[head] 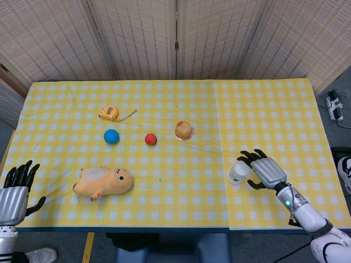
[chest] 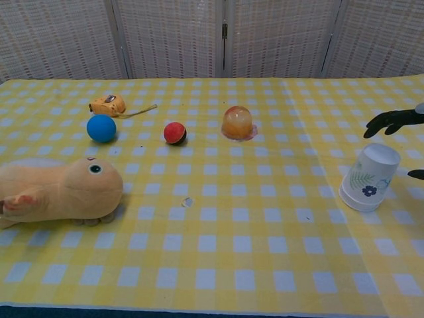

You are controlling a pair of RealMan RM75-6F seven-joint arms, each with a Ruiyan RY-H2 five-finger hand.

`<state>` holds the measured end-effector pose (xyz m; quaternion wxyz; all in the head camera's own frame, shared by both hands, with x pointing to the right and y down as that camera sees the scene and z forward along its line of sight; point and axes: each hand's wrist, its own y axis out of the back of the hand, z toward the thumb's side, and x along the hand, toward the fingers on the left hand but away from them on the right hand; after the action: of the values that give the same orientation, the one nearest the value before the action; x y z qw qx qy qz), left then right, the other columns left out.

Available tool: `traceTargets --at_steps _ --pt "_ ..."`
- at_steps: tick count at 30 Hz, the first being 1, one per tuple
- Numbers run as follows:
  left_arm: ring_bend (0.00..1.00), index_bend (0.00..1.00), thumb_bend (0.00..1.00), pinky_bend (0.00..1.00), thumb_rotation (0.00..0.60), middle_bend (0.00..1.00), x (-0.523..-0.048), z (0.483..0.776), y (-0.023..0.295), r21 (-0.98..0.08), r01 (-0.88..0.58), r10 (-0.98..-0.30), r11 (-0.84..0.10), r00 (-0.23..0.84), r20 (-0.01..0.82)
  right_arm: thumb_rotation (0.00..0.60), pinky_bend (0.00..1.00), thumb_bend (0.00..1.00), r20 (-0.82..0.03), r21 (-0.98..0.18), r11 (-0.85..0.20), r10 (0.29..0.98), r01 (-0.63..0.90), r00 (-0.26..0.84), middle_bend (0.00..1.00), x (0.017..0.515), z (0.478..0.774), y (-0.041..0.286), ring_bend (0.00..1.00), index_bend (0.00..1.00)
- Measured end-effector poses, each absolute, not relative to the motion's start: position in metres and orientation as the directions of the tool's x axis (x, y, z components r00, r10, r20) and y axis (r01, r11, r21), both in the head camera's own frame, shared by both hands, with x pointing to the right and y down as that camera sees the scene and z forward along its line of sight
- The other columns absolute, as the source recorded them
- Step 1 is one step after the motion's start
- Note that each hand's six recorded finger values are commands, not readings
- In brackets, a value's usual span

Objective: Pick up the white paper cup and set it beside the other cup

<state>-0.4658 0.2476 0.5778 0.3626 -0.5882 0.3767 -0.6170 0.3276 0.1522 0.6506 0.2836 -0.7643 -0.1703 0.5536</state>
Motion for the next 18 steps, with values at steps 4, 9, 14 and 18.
traceTargets --at_steps 4,9,14,18 --pt "0.00 0.05 0.32 0.00 0.600 0.00 -0.4661 0.5796 0.2481 -0.890 0.004 -0.889 -0.456 -0.044 0.455 0.600 0.05 0.44 -0.755 -0.613 -0.788 0.566 -0.053 0.331 0.11 0.3248 0.6520 0.1492 0.14 0.21" --pt "0.00 0.05 0.32 0.00 0.600 0.00 -0.4672 0.5802 0.2487 -0.890 0.002 -0.890 -0.455 -0.046 0.455 0.600 0.05 0.47 -0.761 -0.602 -0.797 0.556 -0.045 0.333 0.11 0.3221 0.6523 0.1465 0.14 0.23" --pt "0.00 0.04 0.32 0.00 0.600 0.00 -0.4678 0.5811 0.2497 -0.890 -0.001 -0.889 -0.456 -0.047 0.456 0.600 0.05 0.47 -0.769 -0.592 -0.805 0.549 -0.043 0.327 0.11 0.3231 0.6551 0.1467 0.15 0.23" --pt "0.00 0.04 0.32 0.00 0.600 0.00 -0.4673 0.5826 0.2499 -0.888 -0.001 -0.887 -0.459 -0.045 0.459 0.600 0.05 0.47 -0.773 -0.588 -0.808 0.547 -0.040 0.321 0.12 0.3240 0.6574 0.1463 0.15 0.24"
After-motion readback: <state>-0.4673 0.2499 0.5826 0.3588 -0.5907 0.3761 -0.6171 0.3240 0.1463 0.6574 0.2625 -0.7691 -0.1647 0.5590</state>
